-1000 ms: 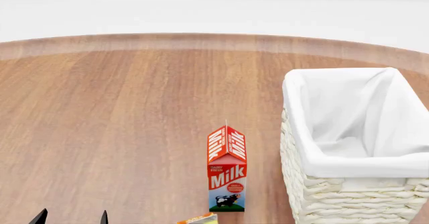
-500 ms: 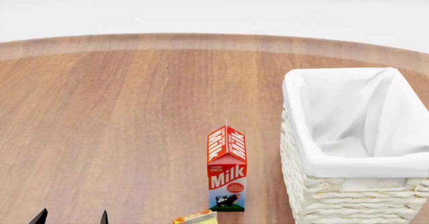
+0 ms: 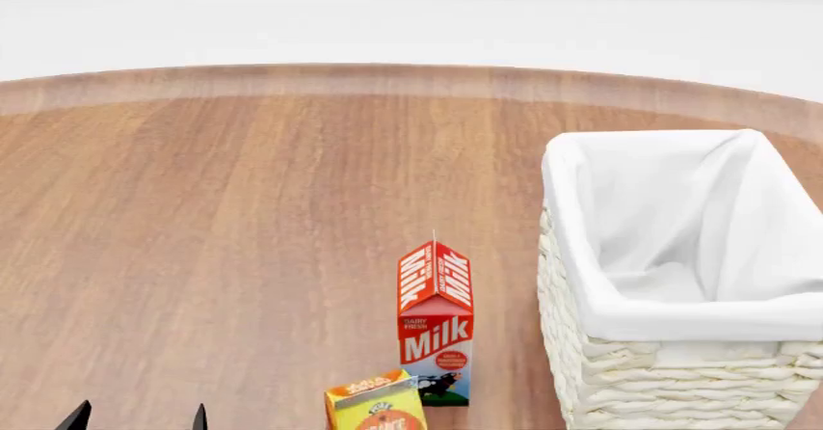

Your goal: Pick up the orange juice, and put it in the basket.

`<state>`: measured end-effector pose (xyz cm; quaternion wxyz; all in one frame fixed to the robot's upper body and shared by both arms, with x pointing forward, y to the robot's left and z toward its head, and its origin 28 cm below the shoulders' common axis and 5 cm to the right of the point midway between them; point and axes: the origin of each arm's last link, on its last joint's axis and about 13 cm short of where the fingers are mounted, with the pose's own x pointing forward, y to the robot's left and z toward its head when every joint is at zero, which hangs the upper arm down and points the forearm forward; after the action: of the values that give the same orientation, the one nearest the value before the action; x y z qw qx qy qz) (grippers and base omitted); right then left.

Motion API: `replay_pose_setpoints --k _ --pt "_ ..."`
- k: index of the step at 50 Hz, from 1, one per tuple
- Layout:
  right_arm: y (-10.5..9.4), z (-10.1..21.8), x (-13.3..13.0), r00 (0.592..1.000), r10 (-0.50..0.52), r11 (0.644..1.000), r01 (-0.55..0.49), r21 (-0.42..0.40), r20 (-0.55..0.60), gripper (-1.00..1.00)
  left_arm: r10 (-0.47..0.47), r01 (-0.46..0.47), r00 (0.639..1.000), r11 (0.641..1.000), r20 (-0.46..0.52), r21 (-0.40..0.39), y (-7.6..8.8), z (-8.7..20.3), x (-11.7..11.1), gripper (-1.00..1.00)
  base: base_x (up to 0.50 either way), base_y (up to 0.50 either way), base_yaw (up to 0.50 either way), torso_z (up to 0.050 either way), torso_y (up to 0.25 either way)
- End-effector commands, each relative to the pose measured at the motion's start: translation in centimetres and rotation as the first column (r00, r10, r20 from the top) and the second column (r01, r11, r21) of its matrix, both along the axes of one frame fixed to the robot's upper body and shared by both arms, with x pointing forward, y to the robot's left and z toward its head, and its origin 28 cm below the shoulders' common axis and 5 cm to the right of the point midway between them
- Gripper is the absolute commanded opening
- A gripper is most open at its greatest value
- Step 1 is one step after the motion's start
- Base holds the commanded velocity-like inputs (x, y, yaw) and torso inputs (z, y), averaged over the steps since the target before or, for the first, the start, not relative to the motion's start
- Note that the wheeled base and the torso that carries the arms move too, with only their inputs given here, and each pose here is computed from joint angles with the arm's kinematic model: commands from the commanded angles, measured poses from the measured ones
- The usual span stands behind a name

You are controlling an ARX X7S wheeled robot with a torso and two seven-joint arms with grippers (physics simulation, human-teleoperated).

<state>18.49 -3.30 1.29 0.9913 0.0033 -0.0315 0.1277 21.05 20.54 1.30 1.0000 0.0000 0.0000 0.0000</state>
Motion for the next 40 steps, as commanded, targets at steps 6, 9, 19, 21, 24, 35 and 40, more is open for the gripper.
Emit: replay_pose_setpoints --k 6,9,19,21,24,35,40 --pt "-0.1 3.4 -0.6 0.994 0.004 1.0 -0.004 -0.002 0.11 -1.0 0.0 0.0 1.0 1.0 0.0 0.0 0.0 0.0 0.0 1.0 0.0 0.0 0.0 0.0 0.0" --pt "-0.2 3.9 -0.8 0.992 0.002 1.0 -0.002 -0.001 0.126 -1.0 0.0 0.0 1.0 1.0 0.0 0.0 0.0 0.0 0.0 1.0 0.0 0.0 0.0 0.0 0.0" --pt "-0.4 6.1 -1.1 0.983 -0.005 1.0 0.002 0.017 0.184 -1.0 0.0 0.0 1.0 1.0 0.0 0.0 0.0 0.0 0.0 1.0 0.0 0.0 0.0 0.0 0.001" --pt "-0.5 6.9 -1.3 0.979 -0.012 1.0 0.007 0.026 0.206 -1.0 0.0 0.0 1.0 1.0 0.0 0.0 0.0 0.0 0.0 1.0 0.0 0.0 0.0 0.0 0.0" --pt "-0.7 7.6 -1.3 0.975 -0.018 0.999 0.011 0.036 0.223 -1.0 0.0 0.0 1.0 1.0 0.0 0.0 0.0 0.0 0.0 1.0 0.0 0.0 0.0 0.0 0.0" --pt "-1.2 10.4 -1.8 0.956 -0.039 0.998 0.023 0.06 0.291 -1.0 0.0 0.0 1.0 1.0 0.0 0.0 0.0 0.0 0.0 1.0 0.0 0.0 0.0 0.0 0.001" --pt "-1.2 11.5 -2.0 0.948 -0.04 0.998 0.025 0.053 0.314 -1.0 0.0 0.0 1.0 1.0 0.0 0.0 0.0 0.0 0.0 1.0 0.0 0.0 0.0 0.0 0.0"
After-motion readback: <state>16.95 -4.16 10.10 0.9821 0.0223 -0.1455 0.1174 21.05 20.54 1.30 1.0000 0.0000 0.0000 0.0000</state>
